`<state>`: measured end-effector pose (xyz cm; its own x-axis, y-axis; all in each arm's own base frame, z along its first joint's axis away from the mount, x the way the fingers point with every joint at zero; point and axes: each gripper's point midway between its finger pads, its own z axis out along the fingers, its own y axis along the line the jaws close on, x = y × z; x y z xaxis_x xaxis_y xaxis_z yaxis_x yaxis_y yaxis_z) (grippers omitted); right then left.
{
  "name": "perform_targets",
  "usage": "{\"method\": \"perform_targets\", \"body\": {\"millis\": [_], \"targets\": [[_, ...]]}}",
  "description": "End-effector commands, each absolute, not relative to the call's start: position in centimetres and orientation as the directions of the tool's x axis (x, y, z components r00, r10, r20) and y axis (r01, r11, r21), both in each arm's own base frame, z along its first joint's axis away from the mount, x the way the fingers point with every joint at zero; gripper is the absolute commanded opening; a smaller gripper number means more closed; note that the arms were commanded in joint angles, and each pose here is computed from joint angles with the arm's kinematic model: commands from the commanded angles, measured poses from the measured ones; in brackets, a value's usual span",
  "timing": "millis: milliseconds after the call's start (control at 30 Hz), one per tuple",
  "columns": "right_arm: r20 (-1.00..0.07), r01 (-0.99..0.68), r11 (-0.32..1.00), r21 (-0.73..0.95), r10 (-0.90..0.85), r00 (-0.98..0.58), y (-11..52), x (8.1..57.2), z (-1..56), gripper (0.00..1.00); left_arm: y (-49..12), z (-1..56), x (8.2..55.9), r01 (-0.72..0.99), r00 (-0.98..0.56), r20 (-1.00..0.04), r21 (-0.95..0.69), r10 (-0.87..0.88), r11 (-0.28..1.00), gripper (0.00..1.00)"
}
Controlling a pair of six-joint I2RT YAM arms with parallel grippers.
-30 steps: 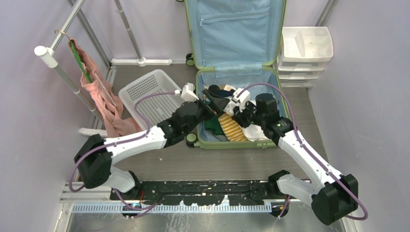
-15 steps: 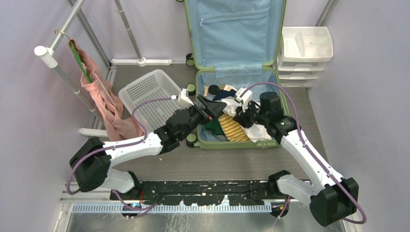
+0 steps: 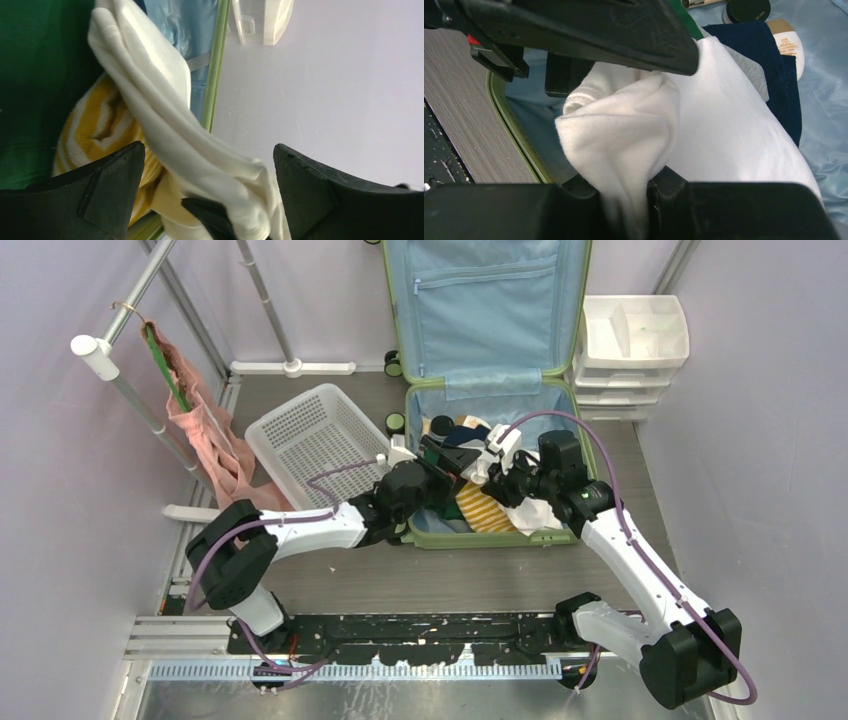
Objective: Open, take out, and arrange the luggage
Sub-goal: Pick up the clothes from the luggage.
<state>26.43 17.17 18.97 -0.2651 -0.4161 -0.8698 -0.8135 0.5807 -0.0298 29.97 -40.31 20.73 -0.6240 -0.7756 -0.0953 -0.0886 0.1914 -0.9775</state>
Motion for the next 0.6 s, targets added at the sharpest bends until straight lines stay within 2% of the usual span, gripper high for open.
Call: {"method": "perform_targets", "body": {"millis": [0, 100, 233, 367, 533, 567], "targets": [[-0.912, -0.848, 0.527, -0.063, -0.375, -0.166, 18.4, 26.3, 22.4, 0.04, -41.3, 23.0, 31.0, -0.155, -0.598, 0.001, -0.981, -0.802, 0.114, 0.99], [-0.912, -0.845, 0.529, -0.076, -0.379, -0.155, 18.3, 26.3, 22.6, 0.03, -42.1, 22.1, 31.1, -0.183, -0.611, 0.026, -0.977, -0.791, 0.109, 0.95], [-0.912, -0.85, 0.52, -0.086, -0.384, -0.143, 18.2, 26.1, 22.7, 0.04, -43.2, 21.5, 31.1, -0.191, -0.635, 0.054, -0.978, -0.771, 0.089, 0.77], [-0.912, -0.856, 0.508, -0.09, -0.387, -0.134, 18.3, 25.9, 22.8, 0.04, -44.0, 21.3, 31.3, -0.185, -0.65, 0.06, -0.979, -0.758, 0.082, 0.67], [-0.908, -0.862, 0.496, -0.106, -0.402, -0.119, 18.2, 25.6, 22.7, 0.05, -43.5, 21.7, 31.8, -0.142, -0.652, 0.007, -0.983, -0.758, 0.113, 0.31], [-0.907, -0.863, 0.493, -0.107, -0.403, -0.117, 18.2, 25.6, 22.7, 0.05, -43.1, 21.8, 31.9, -0.129, -0.651, -0.016, -0.983, -0.759, 0.132, 0.21]]}}
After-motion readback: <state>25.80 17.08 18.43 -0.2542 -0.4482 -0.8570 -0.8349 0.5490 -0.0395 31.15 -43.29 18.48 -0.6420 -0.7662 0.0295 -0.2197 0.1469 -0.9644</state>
